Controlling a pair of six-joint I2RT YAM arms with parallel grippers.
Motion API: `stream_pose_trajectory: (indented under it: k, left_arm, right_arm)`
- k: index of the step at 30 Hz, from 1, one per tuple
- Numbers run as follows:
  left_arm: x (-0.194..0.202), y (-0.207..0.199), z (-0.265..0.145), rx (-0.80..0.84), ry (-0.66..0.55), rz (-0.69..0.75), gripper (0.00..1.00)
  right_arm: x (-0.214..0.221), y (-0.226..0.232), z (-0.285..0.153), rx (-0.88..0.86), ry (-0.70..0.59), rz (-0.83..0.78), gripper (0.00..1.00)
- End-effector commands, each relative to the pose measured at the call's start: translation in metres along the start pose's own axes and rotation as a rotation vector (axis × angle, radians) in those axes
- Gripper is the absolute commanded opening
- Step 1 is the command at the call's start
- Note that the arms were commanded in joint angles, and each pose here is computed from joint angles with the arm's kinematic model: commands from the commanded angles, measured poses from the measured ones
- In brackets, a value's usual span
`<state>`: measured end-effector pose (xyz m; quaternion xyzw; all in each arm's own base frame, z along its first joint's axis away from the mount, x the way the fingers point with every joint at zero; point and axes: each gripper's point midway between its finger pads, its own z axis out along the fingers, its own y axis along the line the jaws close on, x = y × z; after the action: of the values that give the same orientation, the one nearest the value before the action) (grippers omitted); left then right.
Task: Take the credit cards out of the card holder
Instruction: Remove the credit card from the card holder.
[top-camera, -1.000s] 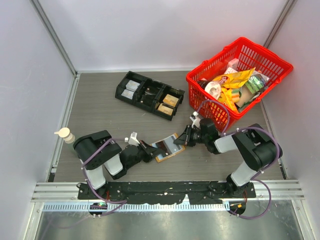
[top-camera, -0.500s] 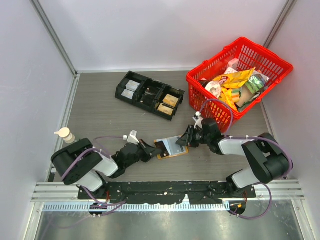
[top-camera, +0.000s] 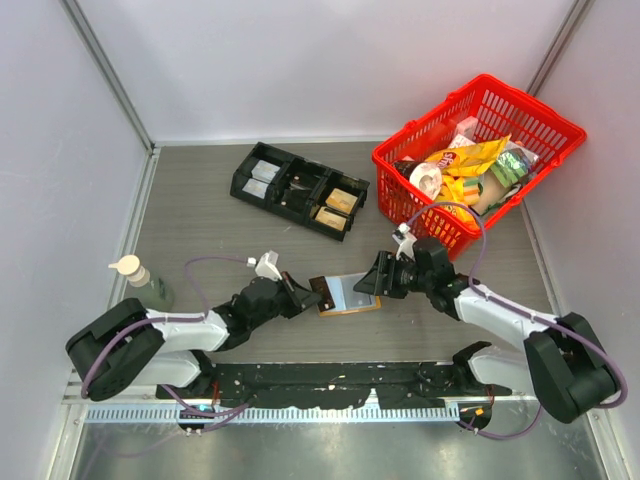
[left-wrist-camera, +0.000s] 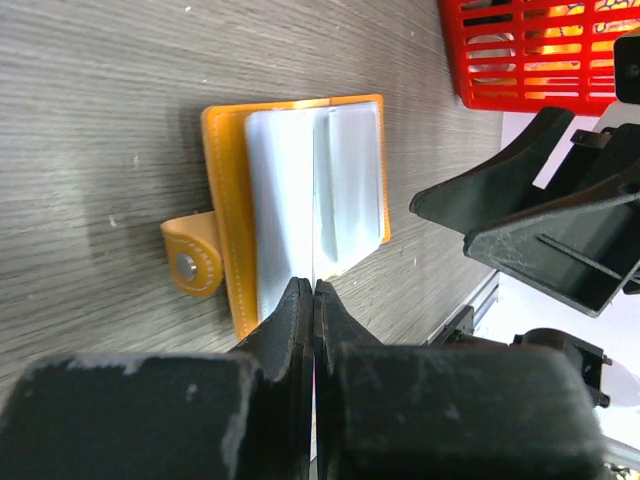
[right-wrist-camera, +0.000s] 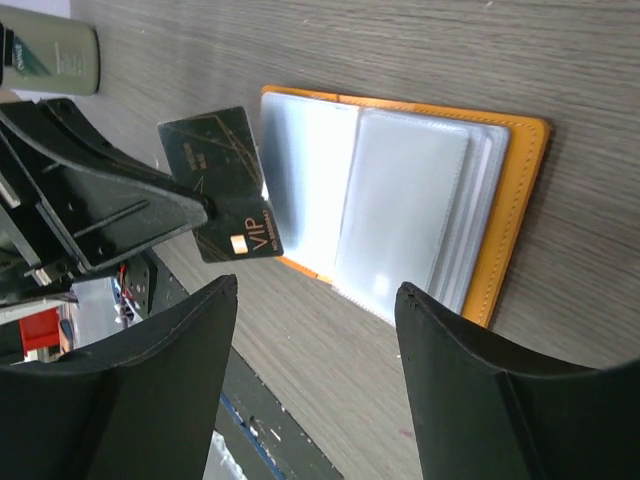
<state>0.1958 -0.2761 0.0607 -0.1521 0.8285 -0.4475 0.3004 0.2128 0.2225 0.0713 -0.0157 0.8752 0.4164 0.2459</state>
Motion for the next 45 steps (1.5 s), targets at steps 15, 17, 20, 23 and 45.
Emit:
stream_pose_trajectory:
  k: [15,17,20,23,45]
  left_arm:
    - [-0.028,-0.100,-0.032,0.228,0.140,0.736,0.00]
    - [-0.028,-0.105,-0.041,0.239,0.189,0.845,0.00]
    - [-0.025,-0.124,-0.059,0.304,0.280,0.990,0.00]
    - [-0.020,-0.133,-0.077,0.363,0.361,1.092,0.00]
    - [-0.019,-0.172,-0.111,0.533,0.486,1.270,0.00]
  right_arm:
    - [-0.036,0.129,-0.069,-0.293,0.032,-0.675,0.69]
    - [-0.038,0.139,-0.073,-0.324,0.053,-0.744,0.69]
    - [-0.044,0.156,-0.079,-0.361,0.039,-0.842,0.69]
    - [-0.046,0.176,-0.085,-0.412,0.015,-0.909,0.69]
    - [-0.018,0.201,-0.085,-0.604,0.146,-1.030,0.33]
